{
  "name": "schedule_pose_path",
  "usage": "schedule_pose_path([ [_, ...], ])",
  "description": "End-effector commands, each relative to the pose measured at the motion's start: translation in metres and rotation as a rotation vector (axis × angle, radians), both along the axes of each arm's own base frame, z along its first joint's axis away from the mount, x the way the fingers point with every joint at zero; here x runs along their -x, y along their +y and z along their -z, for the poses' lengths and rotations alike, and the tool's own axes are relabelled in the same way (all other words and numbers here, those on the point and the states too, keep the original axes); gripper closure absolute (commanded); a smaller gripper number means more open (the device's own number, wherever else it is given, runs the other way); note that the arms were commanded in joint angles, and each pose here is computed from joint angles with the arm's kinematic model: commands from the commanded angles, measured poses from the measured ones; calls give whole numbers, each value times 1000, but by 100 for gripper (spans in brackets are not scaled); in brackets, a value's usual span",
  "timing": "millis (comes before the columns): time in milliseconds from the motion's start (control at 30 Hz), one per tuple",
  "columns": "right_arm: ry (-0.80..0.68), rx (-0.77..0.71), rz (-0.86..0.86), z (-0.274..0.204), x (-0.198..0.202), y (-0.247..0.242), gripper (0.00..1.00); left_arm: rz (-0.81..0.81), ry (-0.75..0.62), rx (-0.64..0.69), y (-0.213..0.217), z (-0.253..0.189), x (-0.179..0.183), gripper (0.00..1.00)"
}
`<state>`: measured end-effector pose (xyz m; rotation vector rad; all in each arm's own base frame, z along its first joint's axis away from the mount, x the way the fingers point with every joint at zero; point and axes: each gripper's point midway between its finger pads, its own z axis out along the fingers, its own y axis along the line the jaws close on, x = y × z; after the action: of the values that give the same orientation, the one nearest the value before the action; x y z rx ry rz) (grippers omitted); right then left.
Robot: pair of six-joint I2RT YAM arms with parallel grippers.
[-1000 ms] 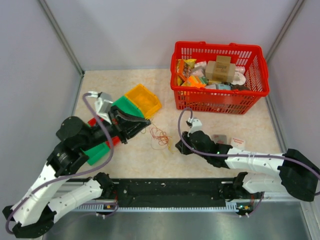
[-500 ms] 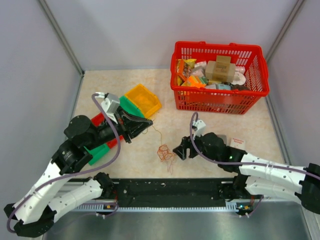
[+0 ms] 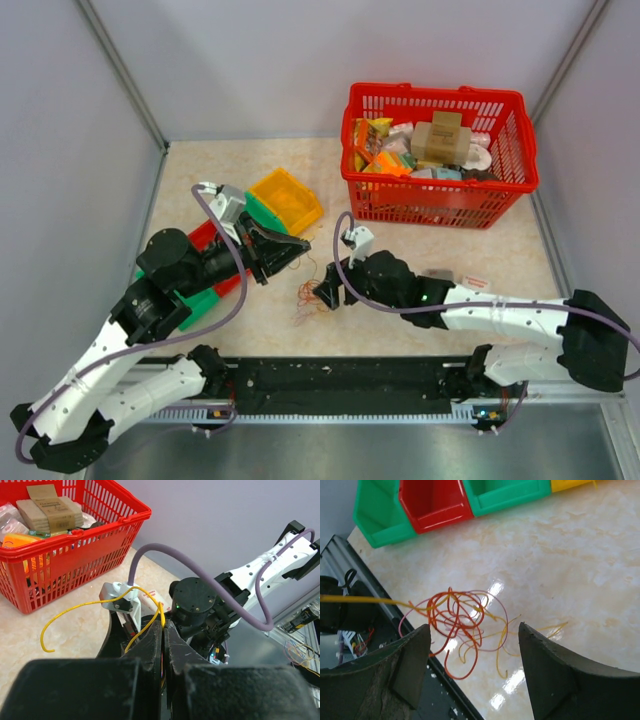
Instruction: Untangle the cables
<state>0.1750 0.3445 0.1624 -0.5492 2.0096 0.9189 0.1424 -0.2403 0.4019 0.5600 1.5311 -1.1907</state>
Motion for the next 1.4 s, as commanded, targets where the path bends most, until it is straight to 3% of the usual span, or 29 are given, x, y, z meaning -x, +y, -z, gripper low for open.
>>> schedule_pose_path([
  [0,-25,-76,78,-27,-17,13,31,7,-52,61,5,-22,8,100],
  [300,80,-173,13,-6,-3,36,50,14,-55,87,6,-26,11,100],
  [633,183,-145,174,39,-20,18,92,10,-89,96,11,-38,14,100],
  [733,221,-129,246,56,-26,-2,98,-28,-124,86,21,-42,15,100],
  [1067,261,-21,475,100,-34,-93,98,-209,-339,148,80,-97,32,100],
  [1200,171,-18,407,81,-30,-100,80,-213,-357,169,85,-104,36,100],
  [1300,86,-33,213,56,-19,-79,58,-193,-345,188,79,-106,35,100],
  [1367,39,-64,57,31,-8,-57,50,-179,-340,200,75,-108,34,100],
])
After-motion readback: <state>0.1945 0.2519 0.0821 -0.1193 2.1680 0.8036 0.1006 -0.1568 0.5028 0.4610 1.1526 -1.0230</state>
